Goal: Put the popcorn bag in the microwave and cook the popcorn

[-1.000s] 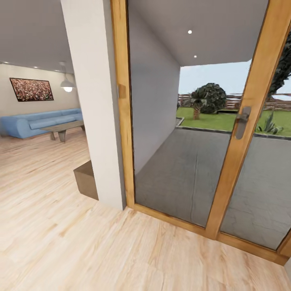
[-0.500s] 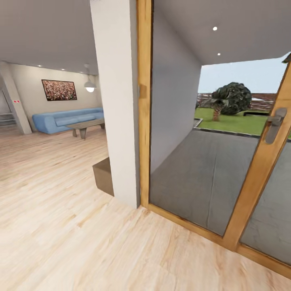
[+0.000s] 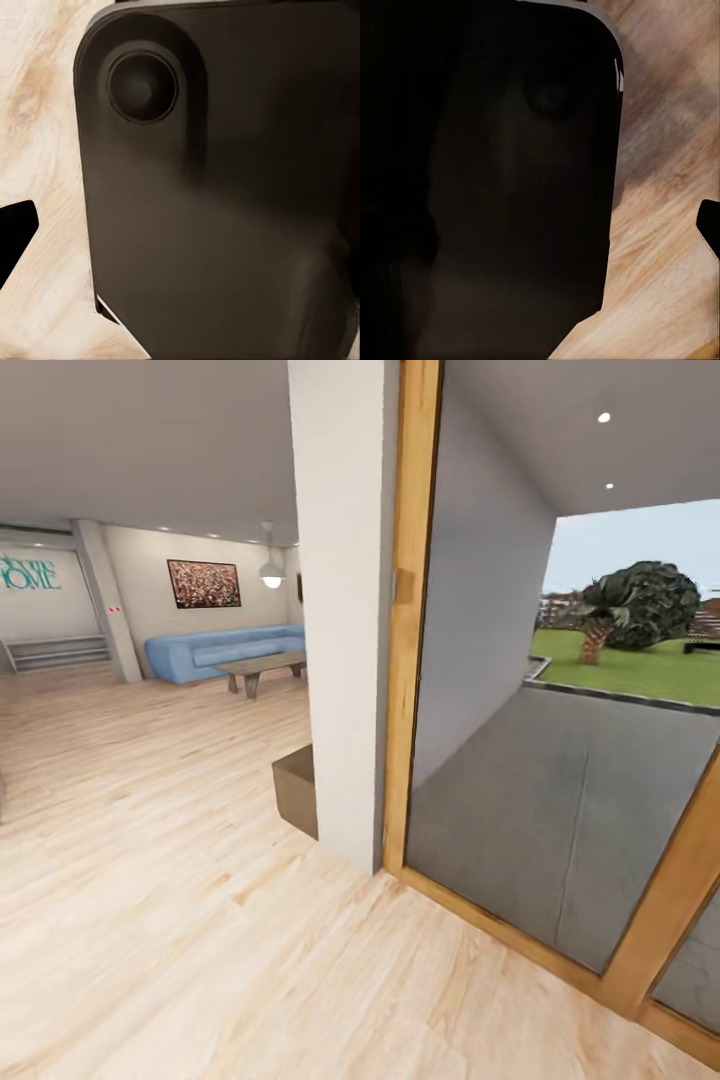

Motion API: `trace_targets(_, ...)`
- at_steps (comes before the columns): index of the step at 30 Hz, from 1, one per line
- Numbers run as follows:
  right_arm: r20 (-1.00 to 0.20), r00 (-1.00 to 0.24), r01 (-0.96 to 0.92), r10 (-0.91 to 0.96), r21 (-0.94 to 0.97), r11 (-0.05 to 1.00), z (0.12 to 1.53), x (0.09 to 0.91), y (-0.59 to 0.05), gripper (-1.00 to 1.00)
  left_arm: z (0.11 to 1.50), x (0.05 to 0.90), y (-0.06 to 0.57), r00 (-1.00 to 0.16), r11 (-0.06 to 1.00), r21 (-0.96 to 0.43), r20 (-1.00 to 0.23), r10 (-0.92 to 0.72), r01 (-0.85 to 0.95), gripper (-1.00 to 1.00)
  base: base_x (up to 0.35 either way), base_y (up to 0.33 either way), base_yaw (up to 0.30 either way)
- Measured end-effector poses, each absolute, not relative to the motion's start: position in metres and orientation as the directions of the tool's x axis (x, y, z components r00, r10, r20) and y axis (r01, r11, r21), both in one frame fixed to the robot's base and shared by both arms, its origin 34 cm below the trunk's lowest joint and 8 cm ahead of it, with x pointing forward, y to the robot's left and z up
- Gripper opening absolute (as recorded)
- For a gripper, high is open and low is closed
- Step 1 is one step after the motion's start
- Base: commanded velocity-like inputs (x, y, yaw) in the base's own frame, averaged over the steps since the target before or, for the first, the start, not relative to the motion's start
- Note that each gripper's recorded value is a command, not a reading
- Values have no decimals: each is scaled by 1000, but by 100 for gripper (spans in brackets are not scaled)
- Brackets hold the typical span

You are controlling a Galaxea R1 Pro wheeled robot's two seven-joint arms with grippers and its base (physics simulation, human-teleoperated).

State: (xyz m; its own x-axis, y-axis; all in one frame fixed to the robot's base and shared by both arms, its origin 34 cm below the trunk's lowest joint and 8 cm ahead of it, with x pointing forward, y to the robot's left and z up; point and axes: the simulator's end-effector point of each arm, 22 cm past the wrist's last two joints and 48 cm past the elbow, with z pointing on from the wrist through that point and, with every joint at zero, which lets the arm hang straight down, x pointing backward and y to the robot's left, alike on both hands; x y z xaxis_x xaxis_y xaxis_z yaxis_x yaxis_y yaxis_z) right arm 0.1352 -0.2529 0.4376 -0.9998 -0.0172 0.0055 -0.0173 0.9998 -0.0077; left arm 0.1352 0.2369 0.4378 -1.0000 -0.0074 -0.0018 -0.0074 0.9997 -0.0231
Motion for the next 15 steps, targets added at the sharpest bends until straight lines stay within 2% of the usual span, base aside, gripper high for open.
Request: trace_targets(15, -27, -1000, -11, -11, -13, 1000, 438, 142, -250, 100, 438, 135, 240, -1000, 1000, -18, -2, -4, -4, 100, 0, 0, 282)
